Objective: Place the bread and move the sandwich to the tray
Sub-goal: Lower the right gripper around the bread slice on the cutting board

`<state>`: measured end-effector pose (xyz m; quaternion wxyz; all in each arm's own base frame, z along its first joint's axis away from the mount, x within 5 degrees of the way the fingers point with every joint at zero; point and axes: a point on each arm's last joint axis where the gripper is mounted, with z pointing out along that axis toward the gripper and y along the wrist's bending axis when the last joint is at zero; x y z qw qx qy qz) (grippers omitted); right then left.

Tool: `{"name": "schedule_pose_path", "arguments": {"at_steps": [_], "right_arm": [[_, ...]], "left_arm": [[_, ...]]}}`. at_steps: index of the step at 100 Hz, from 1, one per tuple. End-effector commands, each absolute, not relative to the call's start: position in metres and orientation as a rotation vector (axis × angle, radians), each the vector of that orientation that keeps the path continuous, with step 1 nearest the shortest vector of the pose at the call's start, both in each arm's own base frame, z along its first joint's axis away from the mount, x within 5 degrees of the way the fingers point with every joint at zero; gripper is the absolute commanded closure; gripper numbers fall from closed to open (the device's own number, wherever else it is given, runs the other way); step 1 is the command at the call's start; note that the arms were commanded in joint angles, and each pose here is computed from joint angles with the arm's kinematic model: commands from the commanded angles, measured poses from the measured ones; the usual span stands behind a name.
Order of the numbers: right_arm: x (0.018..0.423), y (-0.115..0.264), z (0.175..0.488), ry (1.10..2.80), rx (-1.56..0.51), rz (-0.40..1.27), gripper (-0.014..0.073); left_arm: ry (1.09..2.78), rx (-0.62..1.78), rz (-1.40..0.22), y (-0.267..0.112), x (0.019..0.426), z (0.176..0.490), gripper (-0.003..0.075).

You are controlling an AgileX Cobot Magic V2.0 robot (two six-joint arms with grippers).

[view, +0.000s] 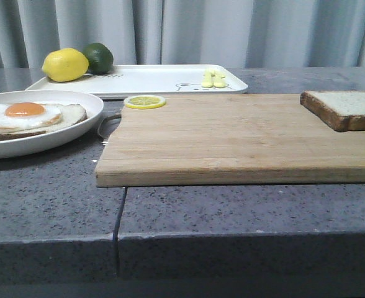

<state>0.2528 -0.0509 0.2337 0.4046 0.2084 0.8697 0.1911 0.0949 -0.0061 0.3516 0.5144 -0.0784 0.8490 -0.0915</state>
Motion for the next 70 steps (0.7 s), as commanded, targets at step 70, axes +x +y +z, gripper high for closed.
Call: {"name": "schedule_pose_path", "arguments": {"at_steps": [70], "right_arm": [[0.27, -0.048, 0.228, 2.16, 0.534, 0.662, 0.0178]], "left_arm": [[1.952, -0.195, -0.243, -0.006, 0.098, 0.366, 0.0355]]}}
